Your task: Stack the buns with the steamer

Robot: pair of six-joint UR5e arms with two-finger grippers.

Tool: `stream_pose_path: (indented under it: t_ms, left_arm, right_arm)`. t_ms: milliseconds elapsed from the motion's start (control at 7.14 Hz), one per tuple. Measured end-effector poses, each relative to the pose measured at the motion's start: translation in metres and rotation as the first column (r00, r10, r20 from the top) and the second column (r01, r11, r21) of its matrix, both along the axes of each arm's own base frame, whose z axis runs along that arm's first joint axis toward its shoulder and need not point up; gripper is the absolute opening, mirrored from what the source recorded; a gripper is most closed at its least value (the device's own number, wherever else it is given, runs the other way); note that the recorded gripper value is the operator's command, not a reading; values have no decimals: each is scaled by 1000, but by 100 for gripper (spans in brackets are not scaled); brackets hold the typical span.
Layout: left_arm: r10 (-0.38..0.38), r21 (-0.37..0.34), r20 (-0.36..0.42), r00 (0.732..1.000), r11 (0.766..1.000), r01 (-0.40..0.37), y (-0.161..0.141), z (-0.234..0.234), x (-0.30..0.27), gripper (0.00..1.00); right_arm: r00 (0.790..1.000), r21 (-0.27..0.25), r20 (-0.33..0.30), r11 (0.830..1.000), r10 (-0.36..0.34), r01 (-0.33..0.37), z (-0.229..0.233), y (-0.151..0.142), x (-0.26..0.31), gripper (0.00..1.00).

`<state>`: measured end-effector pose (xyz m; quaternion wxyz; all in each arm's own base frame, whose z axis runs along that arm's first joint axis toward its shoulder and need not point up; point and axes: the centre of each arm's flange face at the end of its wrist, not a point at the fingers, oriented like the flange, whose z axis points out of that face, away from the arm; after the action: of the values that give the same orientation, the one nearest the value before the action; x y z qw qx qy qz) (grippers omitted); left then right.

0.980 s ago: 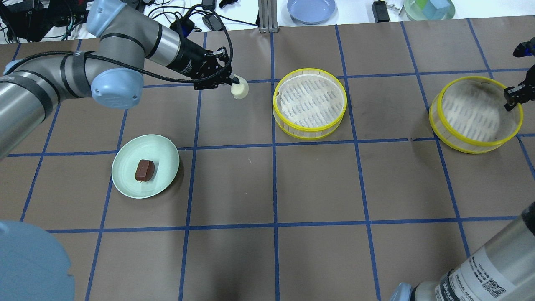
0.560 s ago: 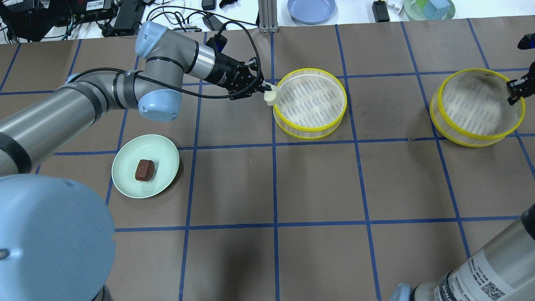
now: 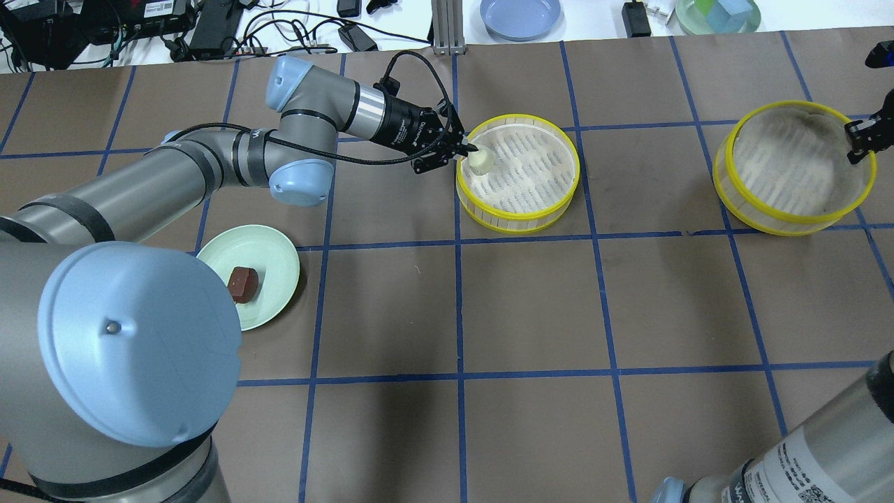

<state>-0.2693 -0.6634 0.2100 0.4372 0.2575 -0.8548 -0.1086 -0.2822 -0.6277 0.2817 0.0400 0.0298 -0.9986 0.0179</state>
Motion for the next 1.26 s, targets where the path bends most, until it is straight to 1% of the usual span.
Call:
stream_pose_path:
  t_ms: [140,280,420,560,700,840,980,1120,1260]
  left_arm:
    - [14,24,1,1000,1000,-14,-4,-6,-1,83]
    - [24,40,5,1000,999,-24,-5,-10,-1,90]
    - [38,55,12,999,998,-39,-6,-10,-1,93]
    - [53,67,19,998,996,-54,-6,-8,-1,99]
    - [67,70,25,997,995,-68,-7,-1,-1,99]
    - [94,55,55,994,994,-97,-10,16,2,97]
    - [125,3,111,986,992,-126,-15,43,8,97]
    - [132,-72,172,976,990,-121,-17,72,19,99]
    - [106,-125,238,965,989,-78,-16,95,38,100]
  right_arm:
    - [1000,-3,-2,1000,1,-1,3,1,2,0]
    - [1000,-3,-2,1000,0,0,4,1,3,0]
    - [1000,-3,-1,1000,-4,4,5,1,5,0]
    - [1000,-2,10,1000,-12,12,9,2,8,0]
    - [999,-3,27,1000,-19,19,17,4,16,0]
    - [999,-4,38,1000,-31,31,27,4,27,0]
    - [998,-8,42,999,-42,42,38,3,47,0]
    - [998,-20,40,998,-51,52,52,0,80,0]
    - [997,-32,40,997,-70,72,64,1,120,0]
